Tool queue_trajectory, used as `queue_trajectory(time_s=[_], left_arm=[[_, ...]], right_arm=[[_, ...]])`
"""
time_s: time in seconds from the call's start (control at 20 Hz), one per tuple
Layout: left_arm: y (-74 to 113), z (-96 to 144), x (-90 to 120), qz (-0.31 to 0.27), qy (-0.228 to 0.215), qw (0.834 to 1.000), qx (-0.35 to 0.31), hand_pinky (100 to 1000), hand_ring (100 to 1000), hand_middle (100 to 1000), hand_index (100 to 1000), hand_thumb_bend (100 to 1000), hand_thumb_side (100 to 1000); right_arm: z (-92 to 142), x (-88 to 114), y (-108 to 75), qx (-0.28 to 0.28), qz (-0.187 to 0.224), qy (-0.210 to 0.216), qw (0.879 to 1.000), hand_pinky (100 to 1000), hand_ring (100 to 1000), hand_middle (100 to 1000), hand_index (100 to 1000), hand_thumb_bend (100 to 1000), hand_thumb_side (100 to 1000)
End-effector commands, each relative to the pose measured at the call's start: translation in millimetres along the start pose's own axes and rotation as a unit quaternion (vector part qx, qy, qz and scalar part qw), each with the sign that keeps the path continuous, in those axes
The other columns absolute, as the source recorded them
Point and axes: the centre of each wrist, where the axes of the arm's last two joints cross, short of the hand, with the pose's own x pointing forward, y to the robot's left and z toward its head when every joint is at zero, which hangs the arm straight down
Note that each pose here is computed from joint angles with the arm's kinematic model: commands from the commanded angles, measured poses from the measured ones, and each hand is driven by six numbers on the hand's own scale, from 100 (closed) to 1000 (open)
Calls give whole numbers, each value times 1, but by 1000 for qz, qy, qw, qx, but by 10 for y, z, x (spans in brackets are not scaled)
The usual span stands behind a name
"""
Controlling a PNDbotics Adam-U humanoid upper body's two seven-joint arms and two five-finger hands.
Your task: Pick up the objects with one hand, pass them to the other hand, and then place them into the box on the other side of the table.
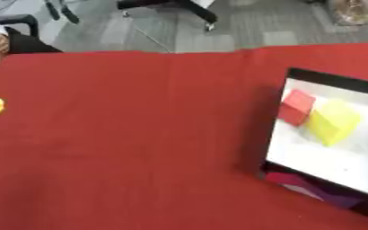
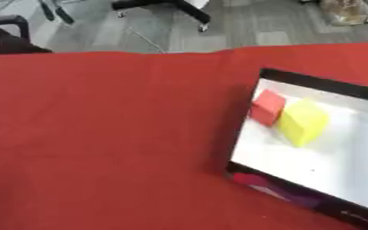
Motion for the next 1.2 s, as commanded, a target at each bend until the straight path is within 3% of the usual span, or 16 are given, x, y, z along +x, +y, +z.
queue_trajectory(time_s=[0.05, 0.55, 0.75, 1.2], left_arm=[[346, 98, 127, -17, -21, 999, 35, 955, 834, 698, 603, 100, 193], [346, 250, 929, -6, -188, 982, 36, 972, 806, 665, 605, 100, 235], [309, 279, 1193, -17, -229, 973, 19, 974, 803, 662, 605, 100, 240], [100, 193, 1579, -14, -288, 957, -32, 1000, 802, 653, 605, 100, 281]], right_arm=[[-79, 129, -59, 3, 8, -22, 1000, 914, 1000, 1000, 923, 100, 152], [-120, 127, 81, 40, -4, -22, 999, 914, 1000, 1000, 929, 100, 135], [-159, 136, 171, 60, -13, -25, 998, 914, 1000, 1000, 931, 100, 136], [-204, 161, 349, 94, -34, -26, 995, 917, 1000, 1000, 940, 100, 121]])
